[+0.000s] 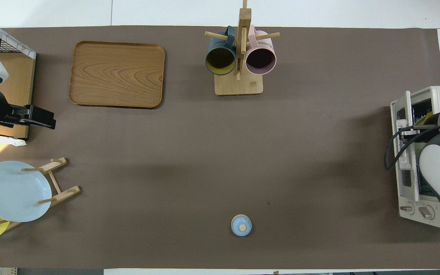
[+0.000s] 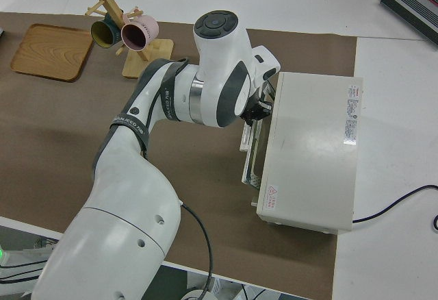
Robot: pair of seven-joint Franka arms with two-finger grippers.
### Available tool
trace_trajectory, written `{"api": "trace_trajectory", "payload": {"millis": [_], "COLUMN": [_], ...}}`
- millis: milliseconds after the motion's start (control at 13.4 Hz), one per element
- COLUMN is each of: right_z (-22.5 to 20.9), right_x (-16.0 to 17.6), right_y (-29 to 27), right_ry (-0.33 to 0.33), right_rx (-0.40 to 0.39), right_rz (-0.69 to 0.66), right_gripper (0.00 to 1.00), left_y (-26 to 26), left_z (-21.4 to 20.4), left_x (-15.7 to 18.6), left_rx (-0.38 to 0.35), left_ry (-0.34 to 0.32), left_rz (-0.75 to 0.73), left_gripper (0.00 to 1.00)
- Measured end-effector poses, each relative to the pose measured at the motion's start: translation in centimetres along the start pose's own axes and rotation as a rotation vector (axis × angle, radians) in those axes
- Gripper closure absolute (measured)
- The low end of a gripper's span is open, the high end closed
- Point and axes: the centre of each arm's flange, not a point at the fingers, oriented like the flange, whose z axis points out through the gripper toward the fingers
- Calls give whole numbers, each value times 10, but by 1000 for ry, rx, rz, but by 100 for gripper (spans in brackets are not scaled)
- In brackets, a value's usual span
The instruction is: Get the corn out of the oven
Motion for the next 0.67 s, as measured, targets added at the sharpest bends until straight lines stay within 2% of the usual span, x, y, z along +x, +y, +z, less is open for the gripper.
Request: {"api": "trace_trajectory", "payload": {"millis": [669], "right_z": [60], "right_x": [6], "right_y": [-53], "right_ry": [18], "right_rx": [47], "right_rz": [-41], "right_gripper": [99], "left_y": [0], "left_z": [0], "left_x": [0], "left_rx": [0], "left_ry": [0], "left_rz": [0], "left_gripper": [0]}}
